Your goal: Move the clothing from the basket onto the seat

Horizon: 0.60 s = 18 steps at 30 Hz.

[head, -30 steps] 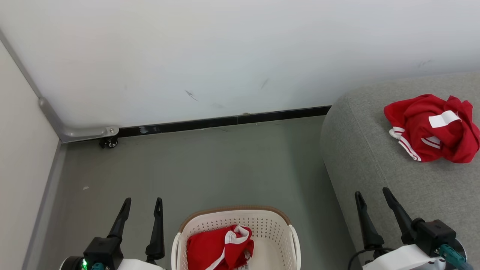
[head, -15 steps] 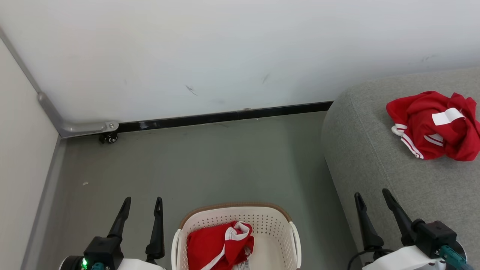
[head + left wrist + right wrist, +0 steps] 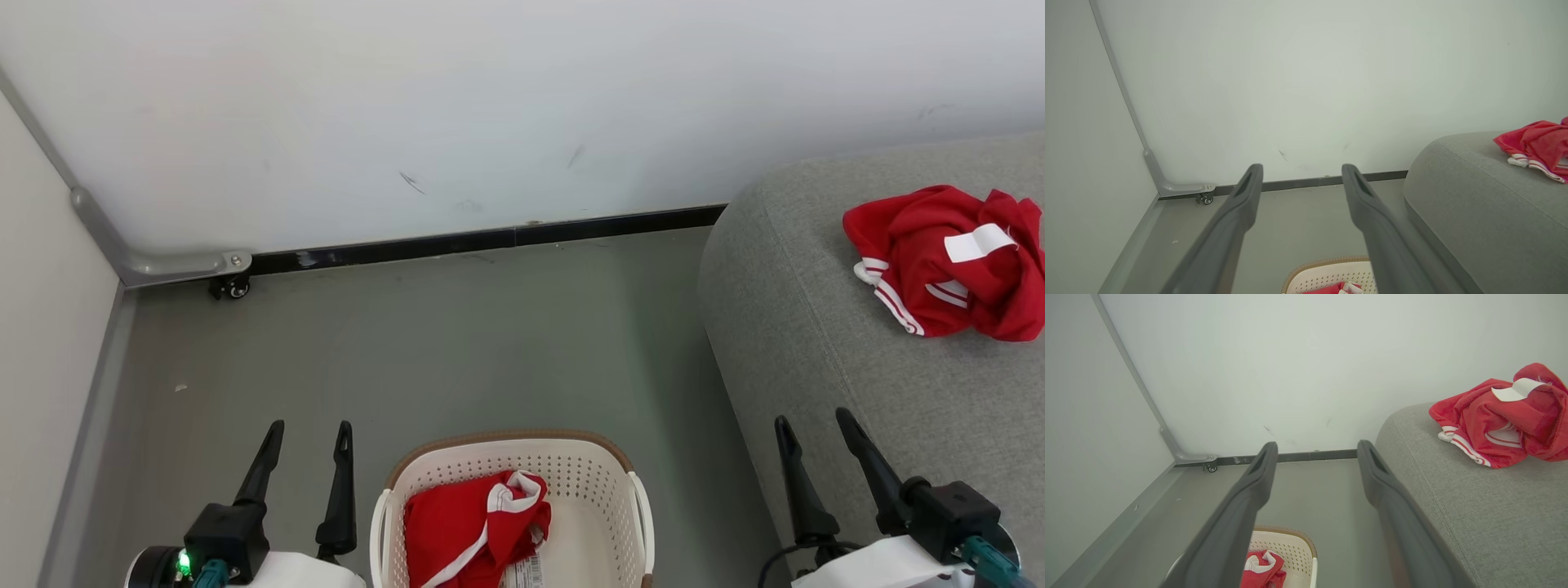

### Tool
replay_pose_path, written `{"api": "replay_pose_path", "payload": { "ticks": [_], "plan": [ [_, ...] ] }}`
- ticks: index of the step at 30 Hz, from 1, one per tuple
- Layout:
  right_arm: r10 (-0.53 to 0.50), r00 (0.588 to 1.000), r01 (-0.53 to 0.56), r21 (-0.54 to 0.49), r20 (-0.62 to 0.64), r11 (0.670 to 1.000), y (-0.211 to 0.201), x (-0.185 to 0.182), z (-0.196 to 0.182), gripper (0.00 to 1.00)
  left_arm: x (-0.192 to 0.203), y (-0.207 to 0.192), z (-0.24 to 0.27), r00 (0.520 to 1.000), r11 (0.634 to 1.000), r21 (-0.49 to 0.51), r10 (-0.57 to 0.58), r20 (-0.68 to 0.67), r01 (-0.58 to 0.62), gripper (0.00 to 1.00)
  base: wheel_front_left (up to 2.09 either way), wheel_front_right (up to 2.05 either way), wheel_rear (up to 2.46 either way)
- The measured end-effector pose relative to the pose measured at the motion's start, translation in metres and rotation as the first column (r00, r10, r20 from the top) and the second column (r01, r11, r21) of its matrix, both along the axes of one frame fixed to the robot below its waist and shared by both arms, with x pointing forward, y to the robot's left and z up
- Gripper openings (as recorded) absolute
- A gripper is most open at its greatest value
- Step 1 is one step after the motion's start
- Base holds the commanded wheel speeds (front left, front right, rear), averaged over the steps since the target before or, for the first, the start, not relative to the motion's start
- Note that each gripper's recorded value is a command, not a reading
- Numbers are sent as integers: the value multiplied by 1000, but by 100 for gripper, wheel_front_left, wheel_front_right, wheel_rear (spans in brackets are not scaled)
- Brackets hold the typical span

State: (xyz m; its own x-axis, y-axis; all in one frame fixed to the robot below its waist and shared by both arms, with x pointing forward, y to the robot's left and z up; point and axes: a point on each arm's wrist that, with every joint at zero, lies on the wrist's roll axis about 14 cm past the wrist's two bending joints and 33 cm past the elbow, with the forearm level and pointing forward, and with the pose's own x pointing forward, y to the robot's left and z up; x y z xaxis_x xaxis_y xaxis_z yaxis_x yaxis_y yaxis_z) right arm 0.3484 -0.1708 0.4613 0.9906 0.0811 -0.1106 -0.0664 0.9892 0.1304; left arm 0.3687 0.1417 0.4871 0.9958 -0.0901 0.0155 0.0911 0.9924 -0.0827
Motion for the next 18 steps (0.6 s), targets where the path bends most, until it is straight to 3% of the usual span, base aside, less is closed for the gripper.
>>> {"api": "replay_pose_path", "payload": {
  "ticks": [9, 18],
  "plan": [
    [-40, 999, 40, -2, -14, 999, -13, -1, -4, 100, 12, -6, -7, 999, 999, 9, -32, -21, 32, 100, 0, 0, 0],
    [-101, 995, 100, -34, -23, 994, -34, 3, -7, 100, 28, -37, -37, 982, 988, 23, -152, -107, 156, 100, 0, 0, 0]
  ]
}}
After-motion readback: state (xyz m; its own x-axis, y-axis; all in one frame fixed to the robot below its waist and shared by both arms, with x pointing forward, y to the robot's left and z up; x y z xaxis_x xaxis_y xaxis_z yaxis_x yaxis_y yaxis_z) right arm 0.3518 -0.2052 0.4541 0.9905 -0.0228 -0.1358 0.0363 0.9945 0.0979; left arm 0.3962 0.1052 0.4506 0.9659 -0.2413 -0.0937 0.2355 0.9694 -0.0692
